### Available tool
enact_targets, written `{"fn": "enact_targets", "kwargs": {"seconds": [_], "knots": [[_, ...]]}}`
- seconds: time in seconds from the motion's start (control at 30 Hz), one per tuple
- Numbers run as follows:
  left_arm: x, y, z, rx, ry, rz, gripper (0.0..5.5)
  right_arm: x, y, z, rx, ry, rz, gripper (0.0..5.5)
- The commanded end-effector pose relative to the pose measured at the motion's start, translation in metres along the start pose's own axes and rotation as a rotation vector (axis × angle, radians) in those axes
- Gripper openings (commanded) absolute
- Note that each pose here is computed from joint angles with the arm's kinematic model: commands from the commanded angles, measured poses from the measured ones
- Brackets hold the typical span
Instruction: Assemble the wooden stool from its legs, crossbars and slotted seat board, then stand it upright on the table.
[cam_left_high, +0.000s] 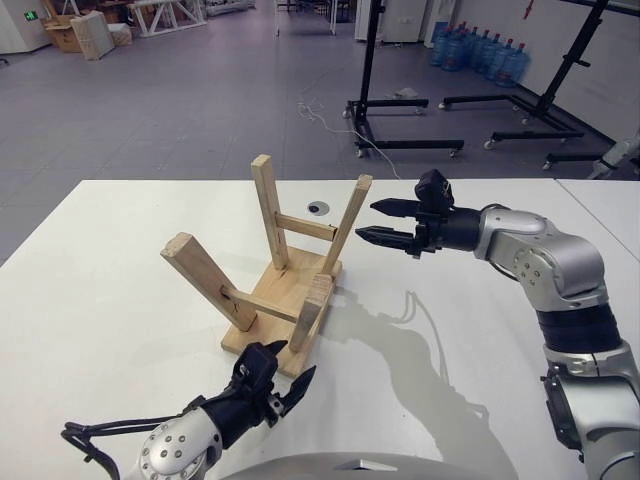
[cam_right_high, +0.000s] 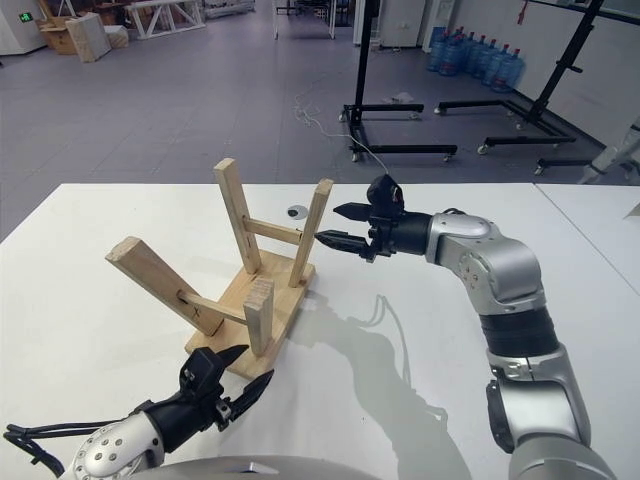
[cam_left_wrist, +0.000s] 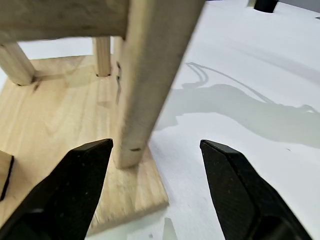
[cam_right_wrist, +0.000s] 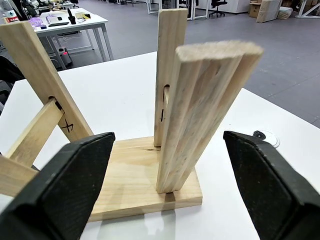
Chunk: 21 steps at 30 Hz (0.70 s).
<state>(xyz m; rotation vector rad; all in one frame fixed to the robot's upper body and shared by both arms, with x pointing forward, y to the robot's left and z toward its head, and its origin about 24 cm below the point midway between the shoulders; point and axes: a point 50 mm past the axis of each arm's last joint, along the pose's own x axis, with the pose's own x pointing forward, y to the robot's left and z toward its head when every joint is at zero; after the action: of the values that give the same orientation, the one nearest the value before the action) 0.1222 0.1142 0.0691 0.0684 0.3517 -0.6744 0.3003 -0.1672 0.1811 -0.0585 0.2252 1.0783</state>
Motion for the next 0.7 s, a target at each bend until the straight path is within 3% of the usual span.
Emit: {"fn": "enact_targets", "kwargs": {"seconds": [0.03,0.3,0.7], "knots": [[0.008,0.000,-0.007,-0.008,0.036,0.077,3.20,0.003,0.000,0.006,-0.013,-0.004,0.020,4.02],[0.022,-0.004,-0.004,-0.015,-0.021,0.113,3.20,0.003,0.001,0.007,-0.009,0.001,0.024,4.02],[0.021,0.007,-0.004,0.054,-0.114,0.174,1.46,0.005,0.004,0.003,-0.015,-0.007,0.017,4.02]]}}
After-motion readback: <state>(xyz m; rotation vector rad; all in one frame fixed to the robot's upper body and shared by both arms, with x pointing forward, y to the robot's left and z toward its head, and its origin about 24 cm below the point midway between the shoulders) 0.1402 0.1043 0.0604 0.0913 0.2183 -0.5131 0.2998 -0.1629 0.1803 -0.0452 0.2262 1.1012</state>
